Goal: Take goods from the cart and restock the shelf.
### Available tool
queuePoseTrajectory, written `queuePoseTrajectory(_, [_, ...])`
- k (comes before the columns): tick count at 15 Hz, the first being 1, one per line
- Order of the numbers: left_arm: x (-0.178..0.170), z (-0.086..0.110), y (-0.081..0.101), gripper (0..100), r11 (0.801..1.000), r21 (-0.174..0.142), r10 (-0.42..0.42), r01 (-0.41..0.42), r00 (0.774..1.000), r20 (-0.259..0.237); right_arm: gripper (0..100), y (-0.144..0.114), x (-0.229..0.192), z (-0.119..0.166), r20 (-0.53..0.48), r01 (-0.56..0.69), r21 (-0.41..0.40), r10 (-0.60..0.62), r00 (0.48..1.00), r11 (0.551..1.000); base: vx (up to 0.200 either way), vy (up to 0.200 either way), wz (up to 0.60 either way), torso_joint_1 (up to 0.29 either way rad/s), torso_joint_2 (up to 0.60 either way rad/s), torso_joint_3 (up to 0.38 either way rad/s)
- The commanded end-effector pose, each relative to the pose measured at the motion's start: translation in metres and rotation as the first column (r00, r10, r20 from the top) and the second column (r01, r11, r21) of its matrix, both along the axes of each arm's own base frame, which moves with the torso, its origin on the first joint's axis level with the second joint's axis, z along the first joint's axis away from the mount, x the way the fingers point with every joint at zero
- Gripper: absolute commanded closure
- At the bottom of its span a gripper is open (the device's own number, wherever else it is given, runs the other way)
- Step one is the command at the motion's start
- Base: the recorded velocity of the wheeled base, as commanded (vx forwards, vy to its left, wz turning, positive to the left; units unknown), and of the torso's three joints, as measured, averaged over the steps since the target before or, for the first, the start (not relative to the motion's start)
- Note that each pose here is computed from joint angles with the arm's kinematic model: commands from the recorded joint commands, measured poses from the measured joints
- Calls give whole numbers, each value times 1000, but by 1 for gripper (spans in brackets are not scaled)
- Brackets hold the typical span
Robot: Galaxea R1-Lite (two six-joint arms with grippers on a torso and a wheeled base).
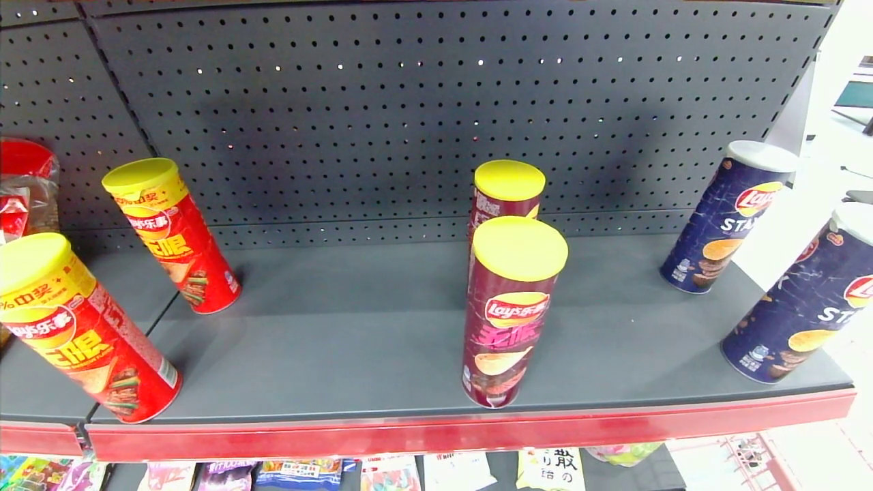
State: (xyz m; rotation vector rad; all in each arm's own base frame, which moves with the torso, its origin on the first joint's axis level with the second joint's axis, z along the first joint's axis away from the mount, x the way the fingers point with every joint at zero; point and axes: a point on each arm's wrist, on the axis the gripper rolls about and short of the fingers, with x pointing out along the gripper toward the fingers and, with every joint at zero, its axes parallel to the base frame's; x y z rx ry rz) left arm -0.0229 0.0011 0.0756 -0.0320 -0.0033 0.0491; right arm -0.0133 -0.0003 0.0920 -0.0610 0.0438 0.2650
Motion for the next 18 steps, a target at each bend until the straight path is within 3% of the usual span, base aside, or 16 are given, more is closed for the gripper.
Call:
queuePoseTrajectory(1, [0, 0, 0, 0, 1000, 0, 0, 0, 1000, -1, 0, -1, -1, -12, -43, 87, 60, -84, 996, 994, 0, 0, 0, 0, 0, 0])
queuePoseTrajectory(3, [0, 0, 0, 0, 1000, 0, 1, -1, 1000, -1, 0, -1, -1, -14, -70, 93, 84, -87, 994, 992, 0, 0, 0, 0, 0, 0])
queuePoseTrajectory(6, [0, 0, 0, 0, 1000, 0, 1, -1, 1000, -1, 0, 1, -2, -14, -54, 160, 39, -158, 986, 986, 0, 0, 0, 0, 0, 0])
queuePoseTrajectory(8, [0, 0, 0, 0, 1000, 0, 1, -1, 1000, -1, 0, 2, -8, -16, 25, 209, 69, -211, 977, 976, 0, 0, 0, 0, 0, 0])
queuePoseTrajectory(10, [0, 0, 0, 0, 1000, 0, 0, 0, 1000, -1, 0, 1, -9, -16, 32, 235, 90, -239, 971, 968, 0, 0, 0, 0, 0, 0])
queuePoseTrajectory(18, [0, 0, 0, 0, 1000, 0, 1, -1, 1000, -1, 0, 1, -9, -16, 36, 233, 76, -237, 971, 969, 0, 0, 0, 0, 0, 0])
